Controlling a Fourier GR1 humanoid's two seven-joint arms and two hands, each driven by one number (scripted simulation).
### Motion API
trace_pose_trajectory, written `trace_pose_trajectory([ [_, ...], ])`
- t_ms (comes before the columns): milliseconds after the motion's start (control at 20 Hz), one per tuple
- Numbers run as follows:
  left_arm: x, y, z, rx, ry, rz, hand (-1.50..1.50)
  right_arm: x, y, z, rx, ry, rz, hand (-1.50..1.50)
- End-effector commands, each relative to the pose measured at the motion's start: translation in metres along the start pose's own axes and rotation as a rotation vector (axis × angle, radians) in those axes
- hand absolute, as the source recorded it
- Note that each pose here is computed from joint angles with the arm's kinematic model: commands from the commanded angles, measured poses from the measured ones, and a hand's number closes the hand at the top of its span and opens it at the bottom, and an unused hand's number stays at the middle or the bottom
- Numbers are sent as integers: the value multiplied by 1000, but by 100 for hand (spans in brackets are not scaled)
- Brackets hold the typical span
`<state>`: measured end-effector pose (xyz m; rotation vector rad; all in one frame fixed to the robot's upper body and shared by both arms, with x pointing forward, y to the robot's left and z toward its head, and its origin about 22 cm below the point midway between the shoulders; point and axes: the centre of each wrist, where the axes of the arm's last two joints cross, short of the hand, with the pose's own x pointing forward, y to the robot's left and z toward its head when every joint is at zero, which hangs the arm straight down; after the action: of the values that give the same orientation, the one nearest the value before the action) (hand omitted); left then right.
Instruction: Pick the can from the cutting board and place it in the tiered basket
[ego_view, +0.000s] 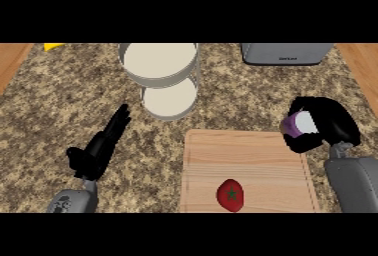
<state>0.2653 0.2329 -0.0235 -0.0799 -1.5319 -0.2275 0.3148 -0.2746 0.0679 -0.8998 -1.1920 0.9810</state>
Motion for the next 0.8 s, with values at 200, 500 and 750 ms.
trace_pose_trajectory([
  [200,0,-2,-2,23,8,4,0,50,-69,5,-207,-203,-333,150],
  [500,9,-2,-8,-3,3,-8,0,112,-117,2,-213,-260,-338,150],
  [750,9,12,-8,-13,-5,-13,0,170,-167,-3,-212,-236,-402,150],
])
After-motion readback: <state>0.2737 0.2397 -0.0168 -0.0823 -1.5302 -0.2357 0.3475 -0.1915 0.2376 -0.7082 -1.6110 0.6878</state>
